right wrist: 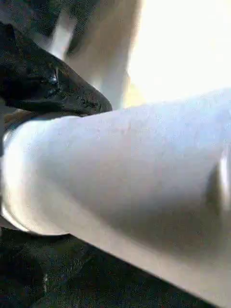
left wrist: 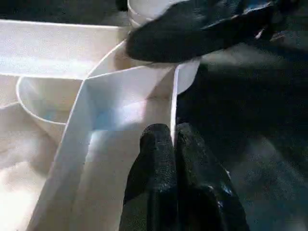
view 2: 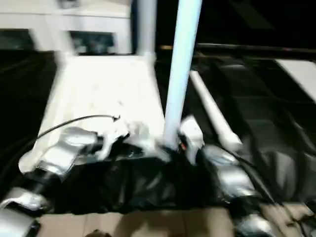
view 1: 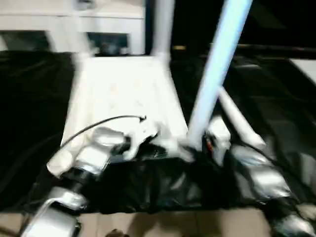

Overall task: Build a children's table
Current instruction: Rotate leg to tighten

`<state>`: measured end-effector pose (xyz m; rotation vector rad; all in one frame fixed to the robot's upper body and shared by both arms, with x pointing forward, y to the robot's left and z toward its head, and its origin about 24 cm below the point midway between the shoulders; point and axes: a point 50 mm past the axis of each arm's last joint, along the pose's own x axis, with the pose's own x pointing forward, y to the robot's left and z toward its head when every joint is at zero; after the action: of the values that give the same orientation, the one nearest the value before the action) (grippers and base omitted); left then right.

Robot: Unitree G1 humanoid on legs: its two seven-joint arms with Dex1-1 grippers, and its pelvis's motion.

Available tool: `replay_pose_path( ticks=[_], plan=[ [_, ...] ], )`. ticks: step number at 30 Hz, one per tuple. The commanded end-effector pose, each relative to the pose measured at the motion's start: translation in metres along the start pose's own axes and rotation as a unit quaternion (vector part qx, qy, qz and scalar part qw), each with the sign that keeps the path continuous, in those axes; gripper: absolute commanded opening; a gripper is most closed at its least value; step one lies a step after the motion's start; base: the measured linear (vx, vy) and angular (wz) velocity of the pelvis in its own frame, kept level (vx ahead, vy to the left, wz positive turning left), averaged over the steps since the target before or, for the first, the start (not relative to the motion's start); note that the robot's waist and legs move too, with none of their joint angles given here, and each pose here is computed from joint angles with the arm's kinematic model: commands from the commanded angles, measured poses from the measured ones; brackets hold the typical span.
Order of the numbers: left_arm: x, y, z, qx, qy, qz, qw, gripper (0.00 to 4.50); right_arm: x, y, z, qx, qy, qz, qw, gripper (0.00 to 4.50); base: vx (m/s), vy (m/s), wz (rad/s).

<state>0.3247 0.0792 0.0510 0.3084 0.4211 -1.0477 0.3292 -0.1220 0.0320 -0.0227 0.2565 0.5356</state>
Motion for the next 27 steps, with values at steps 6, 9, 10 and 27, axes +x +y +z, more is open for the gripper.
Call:
replay_pose_path(
  ticks=[6, 9, 10, 27],
  plan=[
    [0.021, -0.025, 0.031, 0.019, -0.067, -0.010, 0.998, 0.00, 0.019, 0.038, -0.014, 0.009, 0.023, 0.035, 0.999, 3.42, 0.000, 0.000, 0.00],
    [0.019, -0.029, 0.030, 0.025, -0.067, -0.031, 0.997, 0.00, 0.017, 0.037, -0.009, 0.014, 0.005, 0.064, 0.998, 3.76, 0.000, 0.000, 0.00],
    [0.019, -0.029, 0.030, 0.026, -0.066, -0.034, 0.997, 0.00, 0.016, 0.037, -0.009, 0.011, 0.004, 0.065, 0.998, 3.76, 0.000, 0.000, 0.00],
    [-0.022, -0.023, 0.007, 0.066, -0.035, -0.205, 0.976, 0.00, -0.052, 0.014, -0.010, -0.092, 0.030, 0.330, 0.939, 3.63, 0.000, 0.000, 0.00]
  ],
)
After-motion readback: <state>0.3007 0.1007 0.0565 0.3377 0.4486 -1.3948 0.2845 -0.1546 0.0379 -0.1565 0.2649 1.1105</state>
